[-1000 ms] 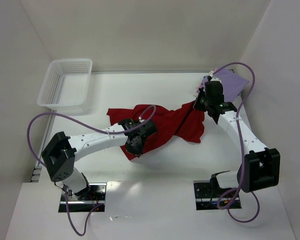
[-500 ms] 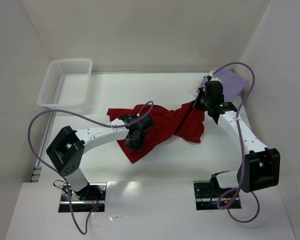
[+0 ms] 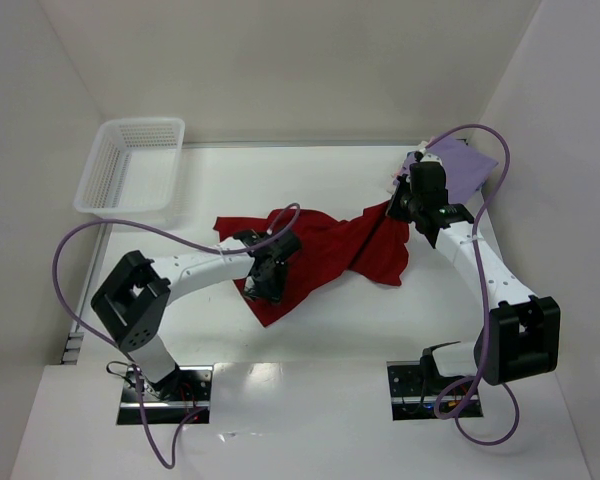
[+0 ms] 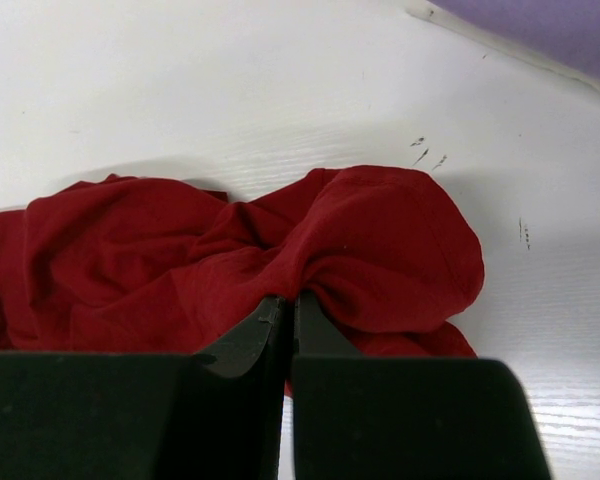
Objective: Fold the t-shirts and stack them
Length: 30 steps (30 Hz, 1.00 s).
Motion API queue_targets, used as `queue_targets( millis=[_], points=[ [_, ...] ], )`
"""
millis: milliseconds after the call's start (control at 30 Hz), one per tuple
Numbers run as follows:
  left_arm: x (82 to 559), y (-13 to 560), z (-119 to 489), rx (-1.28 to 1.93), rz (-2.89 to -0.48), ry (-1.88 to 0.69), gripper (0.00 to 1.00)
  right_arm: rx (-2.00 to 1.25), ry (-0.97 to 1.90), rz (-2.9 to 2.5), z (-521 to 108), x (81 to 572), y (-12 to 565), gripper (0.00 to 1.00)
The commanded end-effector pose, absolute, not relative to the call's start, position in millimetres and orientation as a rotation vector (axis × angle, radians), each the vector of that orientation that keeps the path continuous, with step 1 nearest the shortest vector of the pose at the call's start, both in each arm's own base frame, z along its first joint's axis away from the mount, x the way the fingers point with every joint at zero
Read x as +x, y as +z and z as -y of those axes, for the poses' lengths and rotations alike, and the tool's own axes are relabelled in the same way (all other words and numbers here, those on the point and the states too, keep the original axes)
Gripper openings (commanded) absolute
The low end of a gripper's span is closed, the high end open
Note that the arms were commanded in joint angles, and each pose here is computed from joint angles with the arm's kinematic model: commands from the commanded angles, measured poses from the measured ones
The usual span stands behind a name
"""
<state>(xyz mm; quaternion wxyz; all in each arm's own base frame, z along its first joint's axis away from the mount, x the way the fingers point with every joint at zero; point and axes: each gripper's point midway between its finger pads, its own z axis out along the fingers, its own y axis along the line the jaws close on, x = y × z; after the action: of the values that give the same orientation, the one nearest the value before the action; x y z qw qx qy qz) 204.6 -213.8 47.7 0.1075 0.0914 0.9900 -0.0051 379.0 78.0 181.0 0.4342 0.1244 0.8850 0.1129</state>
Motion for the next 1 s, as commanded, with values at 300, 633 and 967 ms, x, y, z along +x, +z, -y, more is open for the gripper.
queue_targets(
  millis=[300, 633, 967],
  points=[
    [217.0, 83.9, 220.8, 0.21, -2.821, -0.308, 0.6, 0.297, 0.272, -2.14, -73.5, 386.3, 194.8, 0.0],
    [227.0, 66.9, 206.4, 0.086, -2.839, -0.315, 0.6, 0.298, 0.269, -2.149, -73.2, 384.7, 190.7, 0.0],
    [219.4, 42.6, 206.0, 0.107, -2.924, -0.314, 0.59, 0.298, 0.269, -2.149, -73.2, 384.7, 190.7, 0.0]
  ],
)
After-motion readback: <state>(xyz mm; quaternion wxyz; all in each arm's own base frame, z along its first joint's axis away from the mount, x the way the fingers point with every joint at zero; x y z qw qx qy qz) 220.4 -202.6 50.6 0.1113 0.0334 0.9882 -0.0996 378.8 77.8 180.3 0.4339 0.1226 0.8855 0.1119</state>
